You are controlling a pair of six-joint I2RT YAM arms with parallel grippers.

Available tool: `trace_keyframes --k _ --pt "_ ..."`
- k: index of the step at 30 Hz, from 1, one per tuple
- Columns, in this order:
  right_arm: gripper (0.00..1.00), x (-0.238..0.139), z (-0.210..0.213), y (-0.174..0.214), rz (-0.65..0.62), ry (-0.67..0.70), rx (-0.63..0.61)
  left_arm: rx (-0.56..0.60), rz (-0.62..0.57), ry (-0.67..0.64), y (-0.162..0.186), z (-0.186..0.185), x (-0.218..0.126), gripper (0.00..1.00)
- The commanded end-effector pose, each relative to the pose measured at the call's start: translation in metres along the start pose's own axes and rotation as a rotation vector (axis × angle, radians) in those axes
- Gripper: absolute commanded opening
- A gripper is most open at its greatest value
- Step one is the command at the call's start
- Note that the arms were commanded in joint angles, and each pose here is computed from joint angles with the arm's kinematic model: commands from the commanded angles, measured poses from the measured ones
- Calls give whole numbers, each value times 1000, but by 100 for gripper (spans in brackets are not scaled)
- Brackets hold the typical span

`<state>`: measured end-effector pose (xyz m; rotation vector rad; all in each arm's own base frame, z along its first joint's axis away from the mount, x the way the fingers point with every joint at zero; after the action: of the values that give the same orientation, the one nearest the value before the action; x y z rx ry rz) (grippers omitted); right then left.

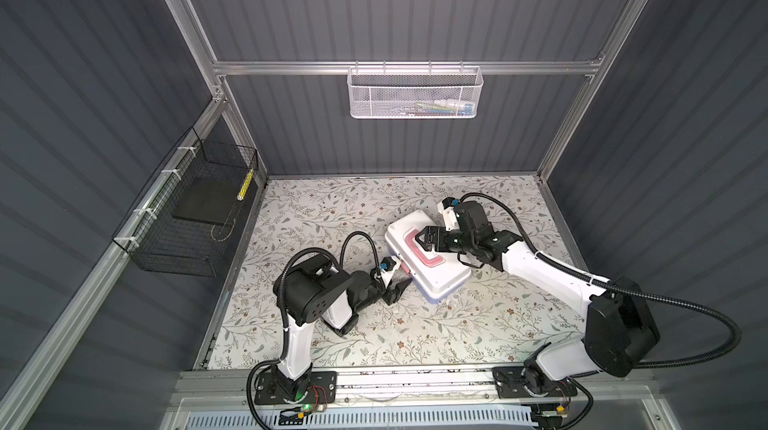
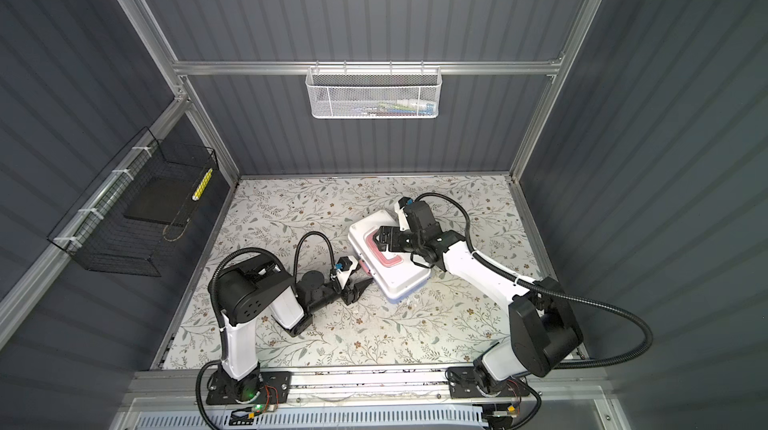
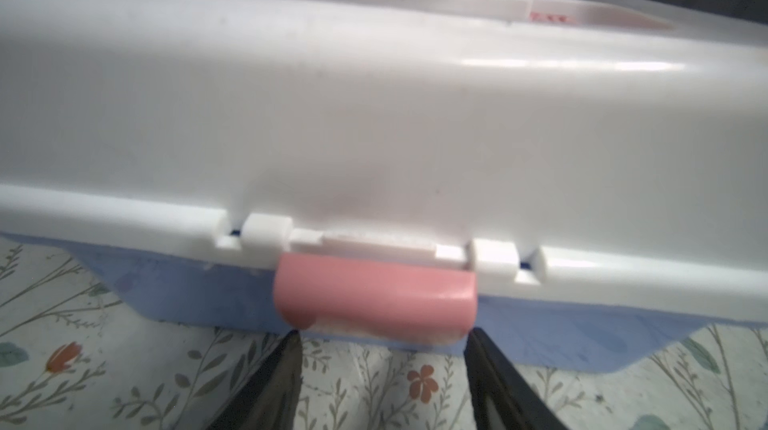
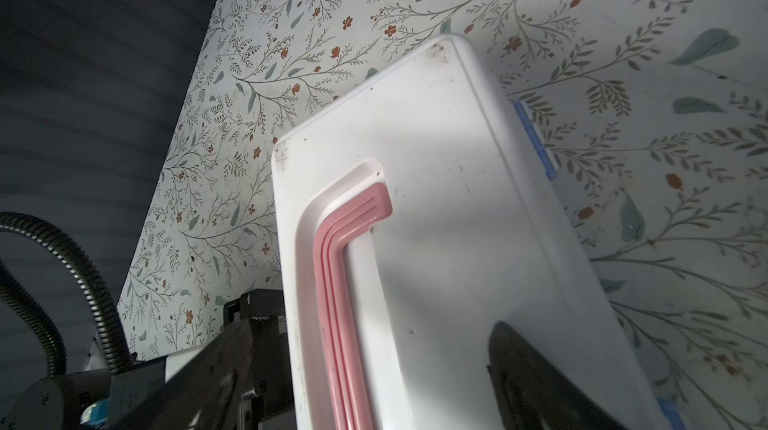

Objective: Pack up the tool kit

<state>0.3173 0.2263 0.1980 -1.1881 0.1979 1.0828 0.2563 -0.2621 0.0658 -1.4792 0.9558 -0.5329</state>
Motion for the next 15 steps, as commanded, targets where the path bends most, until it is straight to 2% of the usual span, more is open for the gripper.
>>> trace_keyframes --k 1,15 --pt "90 6 -16 24 120 57 31 47 -34 1 -4 1 2 63" --pt "90 10 -19 24 133 48 47 56 -28 -10 -8 3 1 54"
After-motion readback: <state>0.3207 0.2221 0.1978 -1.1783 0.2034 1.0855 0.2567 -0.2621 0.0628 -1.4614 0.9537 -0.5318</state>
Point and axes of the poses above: each gripper's point midway between its finger pads, its own x axis out along the fingers, its own z axis along the line the jaws close on, y = z × x, the point moved 5 cm from there along -x, back along the fingers, and after that the axes turned 7 degrees about -x, right-handed, at the moved point
